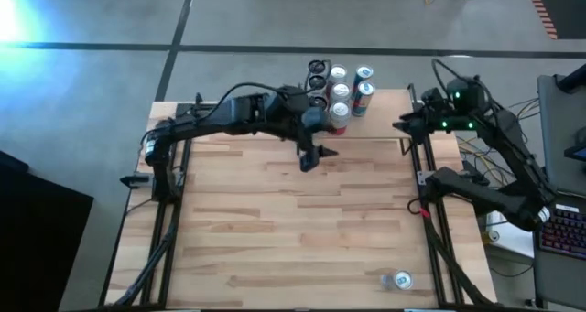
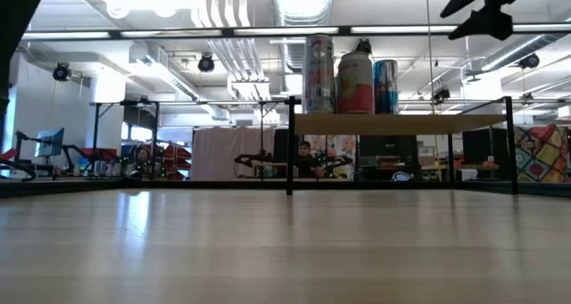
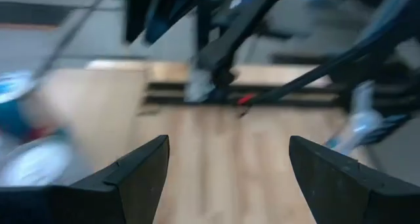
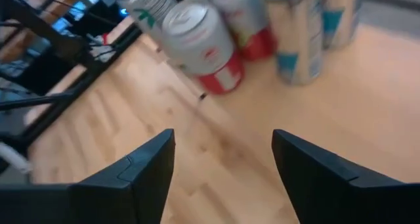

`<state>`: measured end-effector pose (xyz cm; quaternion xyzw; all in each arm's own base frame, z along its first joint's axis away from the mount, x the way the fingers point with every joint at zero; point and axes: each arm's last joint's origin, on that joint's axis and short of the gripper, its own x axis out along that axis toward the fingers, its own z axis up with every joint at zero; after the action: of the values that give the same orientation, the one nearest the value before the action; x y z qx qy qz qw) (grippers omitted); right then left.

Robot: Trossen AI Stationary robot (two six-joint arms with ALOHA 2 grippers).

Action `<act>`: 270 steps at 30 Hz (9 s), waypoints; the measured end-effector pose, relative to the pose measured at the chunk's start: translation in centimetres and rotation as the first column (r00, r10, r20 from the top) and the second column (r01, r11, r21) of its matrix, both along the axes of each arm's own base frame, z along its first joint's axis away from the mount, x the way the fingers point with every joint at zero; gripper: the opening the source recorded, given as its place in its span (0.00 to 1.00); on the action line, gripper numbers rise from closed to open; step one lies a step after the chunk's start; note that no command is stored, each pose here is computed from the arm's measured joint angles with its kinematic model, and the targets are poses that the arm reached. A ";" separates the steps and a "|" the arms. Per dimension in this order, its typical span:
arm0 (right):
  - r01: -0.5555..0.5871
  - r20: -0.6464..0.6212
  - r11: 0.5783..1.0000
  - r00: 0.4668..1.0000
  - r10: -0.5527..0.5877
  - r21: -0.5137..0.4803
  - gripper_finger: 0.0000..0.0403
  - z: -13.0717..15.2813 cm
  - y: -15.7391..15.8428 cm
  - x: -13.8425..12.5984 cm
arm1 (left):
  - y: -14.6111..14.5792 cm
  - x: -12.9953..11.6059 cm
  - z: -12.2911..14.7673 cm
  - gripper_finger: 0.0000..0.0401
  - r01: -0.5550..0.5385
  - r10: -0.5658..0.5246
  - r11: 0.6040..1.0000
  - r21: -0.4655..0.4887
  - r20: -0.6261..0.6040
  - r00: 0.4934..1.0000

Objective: Place canned beverage on shelf
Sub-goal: Put the blue soda can on the shelf

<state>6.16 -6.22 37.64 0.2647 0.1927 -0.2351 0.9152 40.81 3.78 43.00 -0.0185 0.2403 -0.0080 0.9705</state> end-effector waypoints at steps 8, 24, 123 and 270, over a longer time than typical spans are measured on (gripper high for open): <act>-0.040 0.051 0.987 0.998 0.032 0.156 0.59 -2.8 2.4 -0.5 | -0.4 0.7 -4.2 0.72 0.057 -0.056 0.988 -0.142 0.012 0.998; -0.222 0.196 0.956 0.963 0.185 0.192 0.59 -4.3 0.5 6.8 | -1.2 -11.5 -6.8 0.72 -0.084 0.185 0.954 -0.289 0.344 0.921; -0.272 -0.673 0.816 0.463 0.576 0.510 0.78 -9.9 30.6 10.9 | -3.3 -13.0 -19.8 0.54 0.091 0.116 0.849 -0.521 0.351 0.929; -0.488 0.045 0.849 0.861 0.506 -0.202 0.57 5.7 10.2 13.4 | -1.9 1.7 -10.8 0.55 0.441 -0.353 0.866 -0.235 0.336 0.873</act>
<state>19.52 3.95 43.36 0.1312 0.1876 0.0060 0.9734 42.53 1.83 32.18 -0.1160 0.0941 -0.2488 0.9570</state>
